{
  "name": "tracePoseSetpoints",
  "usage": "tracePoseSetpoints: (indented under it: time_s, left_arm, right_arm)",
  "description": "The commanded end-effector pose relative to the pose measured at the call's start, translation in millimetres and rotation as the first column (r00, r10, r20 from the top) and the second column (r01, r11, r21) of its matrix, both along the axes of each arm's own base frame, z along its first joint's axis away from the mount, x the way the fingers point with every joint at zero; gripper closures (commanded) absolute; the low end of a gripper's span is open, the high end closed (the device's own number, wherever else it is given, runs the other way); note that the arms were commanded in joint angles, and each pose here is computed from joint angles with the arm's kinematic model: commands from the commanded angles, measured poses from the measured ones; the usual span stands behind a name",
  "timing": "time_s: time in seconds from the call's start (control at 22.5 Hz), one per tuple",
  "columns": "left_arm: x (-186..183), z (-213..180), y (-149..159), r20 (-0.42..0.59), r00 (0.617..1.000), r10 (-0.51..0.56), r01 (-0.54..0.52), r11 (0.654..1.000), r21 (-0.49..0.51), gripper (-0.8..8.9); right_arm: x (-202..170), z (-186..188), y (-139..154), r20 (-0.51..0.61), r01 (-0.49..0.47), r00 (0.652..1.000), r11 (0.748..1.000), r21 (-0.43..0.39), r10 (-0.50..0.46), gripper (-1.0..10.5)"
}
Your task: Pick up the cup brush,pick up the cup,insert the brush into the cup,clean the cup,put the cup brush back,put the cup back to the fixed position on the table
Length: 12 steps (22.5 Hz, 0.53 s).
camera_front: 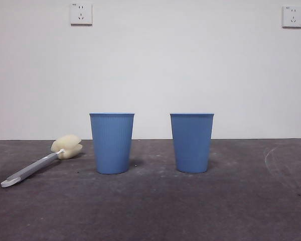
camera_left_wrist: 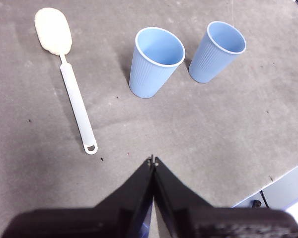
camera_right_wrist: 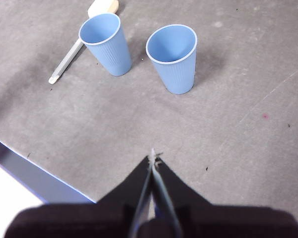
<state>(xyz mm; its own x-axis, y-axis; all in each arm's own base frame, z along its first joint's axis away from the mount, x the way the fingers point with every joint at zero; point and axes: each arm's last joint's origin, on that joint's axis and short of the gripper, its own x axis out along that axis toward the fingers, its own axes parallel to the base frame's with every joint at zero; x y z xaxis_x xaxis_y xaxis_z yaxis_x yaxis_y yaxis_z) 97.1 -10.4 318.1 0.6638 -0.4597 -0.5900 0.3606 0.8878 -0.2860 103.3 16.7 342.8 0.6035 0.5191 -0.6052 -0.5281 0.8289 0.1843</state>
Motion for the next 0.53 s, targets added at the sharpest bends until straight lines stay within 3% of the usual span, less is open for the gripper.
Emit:
tracePoseSetpoints:
  time_s: [0.04, 0.13, 0.18, 0.53]
  left_arm:
    - [2, 0, 0, 0.003, 1.000, -0.010, 0.010, 1.000, 0.005, 6.67]
    - [4, 2, 0, -0.012, 1.000, -0.001, 0.001, 1.000, -0.009, 2.94]
    - [6, 4, -1, -0.014, 1.000, -0.007, 0.007, 1.000, -0.008, 2.24]
    - [50, 13, -6, -0.094, 0.995, -0.021, 0.025, 0.999, 0.042, 2.25]
  right_arm:
    - [0, 3, 0, 0.013, -0.007, 1.000, 1.000, 0.000, 0.007, 8.0]
    - [0, 4, 0, 0.008, 0.002, 1.000, 1.000, 0.009, -0.002, 4.7]
    - [0, 4, 0, 0.001, 0.010, 1.000, 1.000, 0.017, -0.010, 3.7]
    - [0, 4, 0, -0.001, 0.003, 1.000, 1.000, 0.026, -0.003, 3.5]
